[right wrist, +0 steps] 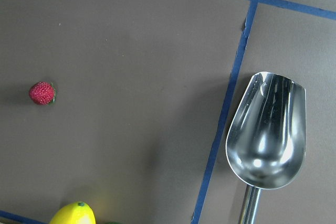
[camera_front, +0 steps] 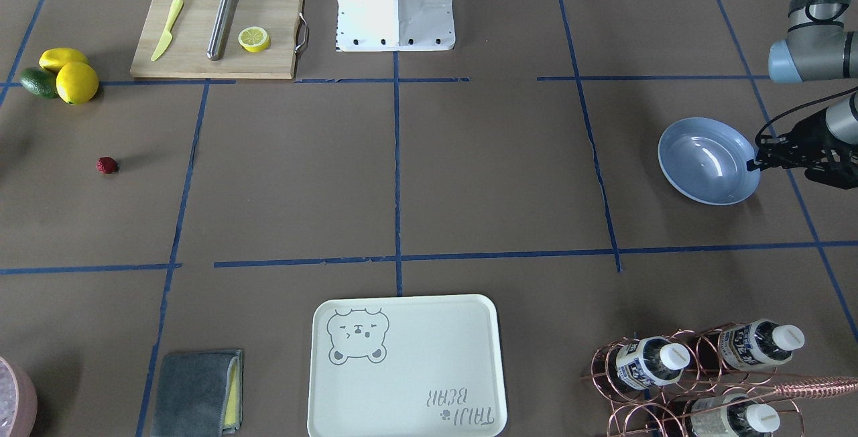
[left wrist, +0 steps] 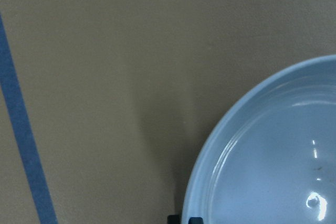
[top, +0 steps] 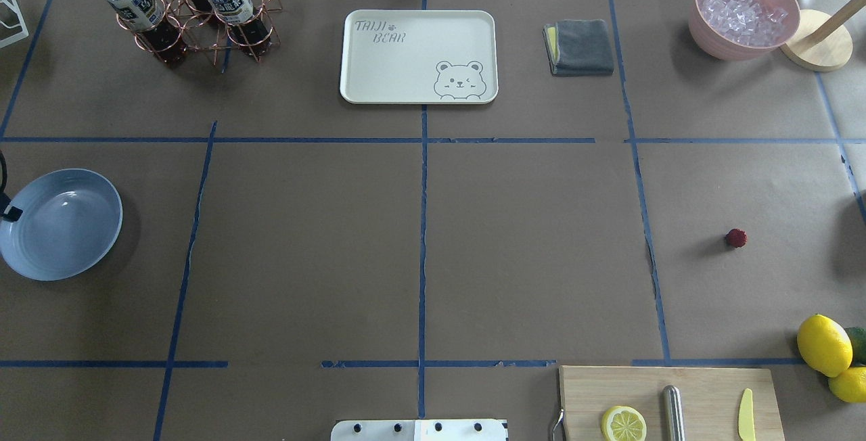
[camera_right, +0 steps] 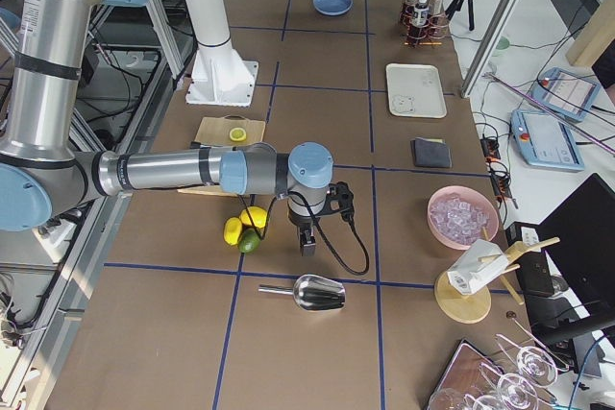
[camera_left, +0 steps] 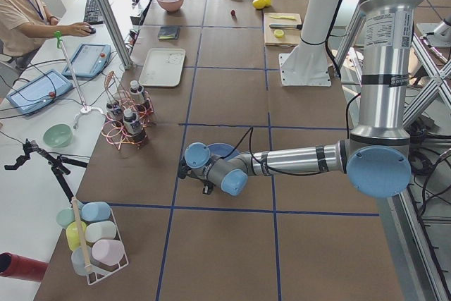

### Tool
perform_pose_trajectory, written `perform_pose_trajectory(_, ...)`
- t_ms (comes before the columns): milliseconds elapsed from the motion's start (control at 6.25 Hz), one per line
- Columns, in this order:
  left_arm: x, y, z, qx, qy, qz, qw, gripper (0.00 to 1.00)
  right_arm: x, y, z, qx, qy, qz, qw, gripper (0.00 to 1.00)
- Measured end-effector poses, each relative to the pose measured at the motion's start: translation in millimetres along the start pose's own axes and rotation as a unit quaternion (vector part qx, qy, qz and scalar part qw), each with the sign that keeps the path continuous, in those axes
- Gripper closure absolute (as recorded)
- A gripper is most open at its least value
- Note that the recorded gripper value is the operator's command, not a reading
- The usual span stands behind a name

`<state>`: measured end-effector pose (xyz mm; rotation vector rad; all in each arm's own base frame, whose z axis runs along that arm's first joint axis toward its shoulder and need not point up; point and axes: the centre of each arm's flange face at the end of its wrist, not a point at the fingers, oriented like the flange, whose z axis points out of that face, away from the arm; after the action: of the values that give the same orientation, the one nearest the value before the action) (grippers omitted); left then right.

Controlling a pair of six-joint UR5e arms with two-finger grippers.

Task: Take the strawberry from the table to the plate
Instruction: 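Grasp the light blue plate rim with the left gripper, slide it toward center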

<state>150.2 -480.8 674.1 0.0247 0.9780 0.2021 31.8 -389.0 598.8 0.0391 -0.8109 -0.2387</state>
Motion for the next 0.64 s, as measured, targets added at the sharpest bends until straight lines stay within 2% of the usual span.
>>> perform_pose_trajectory(320, 92.1, -41.6, -31.2, 0.019, 0.059, -0.055, 0.9966, 1.0, -1.0, -0.6, -1.0, 0.001, 0.0, -0.001, 1.0, 0.0)
perform_pose_trajectory(480, 164.9, -61.0, -31.6, 0.009, 0.088, -0.076, 0.9932, 1.0, -1.2, -0.7, -1.2, 0.001, 0.0, -0.001, 1.0, 0.0)
perform_pose_trajectory(640, 242.3, -75.3, -17.3, -0.011, 0.109, -0.095, 0.9894, 1.0, -1.4, -1.0, -1.4, 0.002, 0.0, -0.002, 1.0, 0.0)
